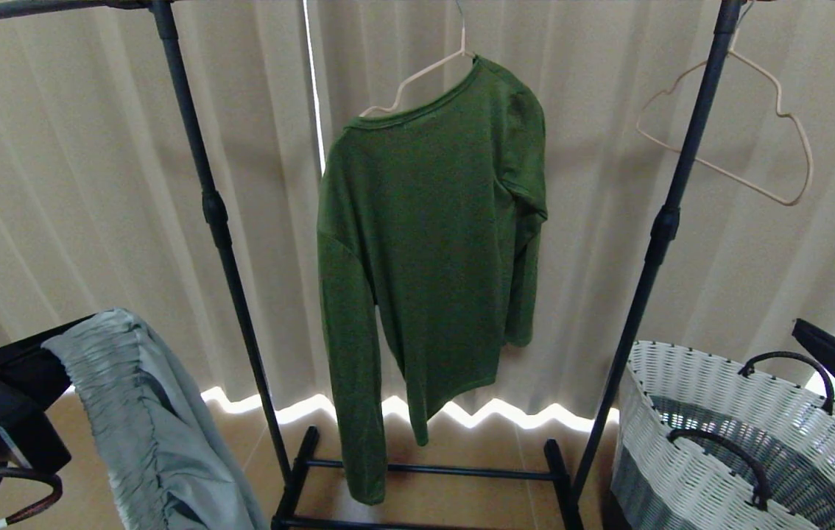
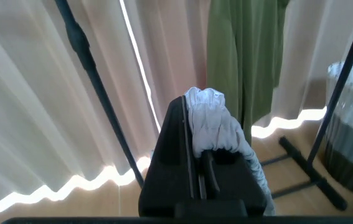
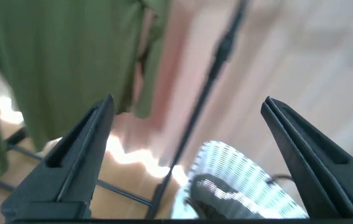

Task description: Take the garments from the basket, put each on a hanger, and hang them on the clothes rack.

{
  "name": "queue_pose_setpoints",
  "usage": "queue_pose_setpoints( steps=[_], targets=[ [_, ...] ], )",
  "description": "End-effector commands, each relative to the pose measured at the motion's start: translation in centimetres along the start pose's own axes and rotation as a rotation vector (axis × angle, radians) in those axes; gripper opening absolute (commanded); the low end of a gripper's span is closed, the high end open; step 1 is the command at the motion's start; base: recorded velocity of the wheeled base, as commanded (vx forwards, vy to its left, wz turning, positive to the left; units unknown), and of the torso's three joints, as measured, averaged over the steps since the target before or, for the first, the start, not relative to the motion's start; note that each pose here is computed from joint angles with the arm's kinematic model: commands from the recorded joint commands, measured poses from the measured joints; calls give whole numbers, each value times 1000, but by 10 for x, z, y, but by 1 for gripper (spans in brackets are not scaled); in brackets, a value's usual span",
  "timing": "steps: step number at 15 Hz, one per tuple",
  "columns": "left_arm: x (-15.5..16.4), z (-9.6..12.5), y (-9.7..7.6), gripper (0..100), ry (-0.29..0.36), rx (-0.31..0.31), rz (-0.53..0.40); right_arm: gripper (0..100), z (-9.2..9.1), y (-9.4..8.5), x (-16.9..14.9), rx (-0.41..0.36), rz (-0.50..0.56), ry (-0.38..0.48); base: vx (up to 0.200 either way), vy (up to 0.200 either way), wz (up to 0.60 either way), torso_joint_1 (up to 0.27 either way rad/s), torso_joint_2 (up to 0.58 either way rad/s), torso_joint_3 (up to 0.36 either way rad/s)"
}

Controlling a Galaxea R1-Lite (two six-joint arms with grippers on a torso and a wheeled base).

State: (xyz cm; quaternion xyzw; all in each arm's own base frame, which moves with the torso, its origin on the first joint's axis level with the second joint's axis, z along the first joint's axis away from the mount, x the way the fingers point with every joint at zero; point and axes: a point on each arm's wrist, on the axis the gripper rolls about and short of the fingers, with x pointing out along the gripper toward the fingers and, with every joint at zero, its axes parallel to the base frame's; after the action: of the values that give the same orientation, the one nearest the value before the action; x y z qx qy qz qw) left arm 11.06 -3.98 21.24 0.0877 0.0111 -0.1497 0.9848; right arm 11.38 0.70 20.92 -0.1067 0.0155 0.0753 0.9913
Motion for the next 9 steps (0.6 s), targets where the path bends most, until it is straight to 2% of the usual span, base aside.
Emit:
queue_pose_setpoints(
  steps=[1,7,9],
  targets=[
    [0,-4,-1,0,13,5,-2,100,-1,-4,-2,-1,-41,5,0,0,0,0,0,0],
    [-2,-10,-2,0,31,52,-4,100,-3,-5,-1,3,-44,16,0,0,0,2,-17,-8],
    [-1,-10,-2,0,32,54,-6,100,-3,-5,-1,6,-44,18,0,0,0,49,-278,-251]
  ],
)
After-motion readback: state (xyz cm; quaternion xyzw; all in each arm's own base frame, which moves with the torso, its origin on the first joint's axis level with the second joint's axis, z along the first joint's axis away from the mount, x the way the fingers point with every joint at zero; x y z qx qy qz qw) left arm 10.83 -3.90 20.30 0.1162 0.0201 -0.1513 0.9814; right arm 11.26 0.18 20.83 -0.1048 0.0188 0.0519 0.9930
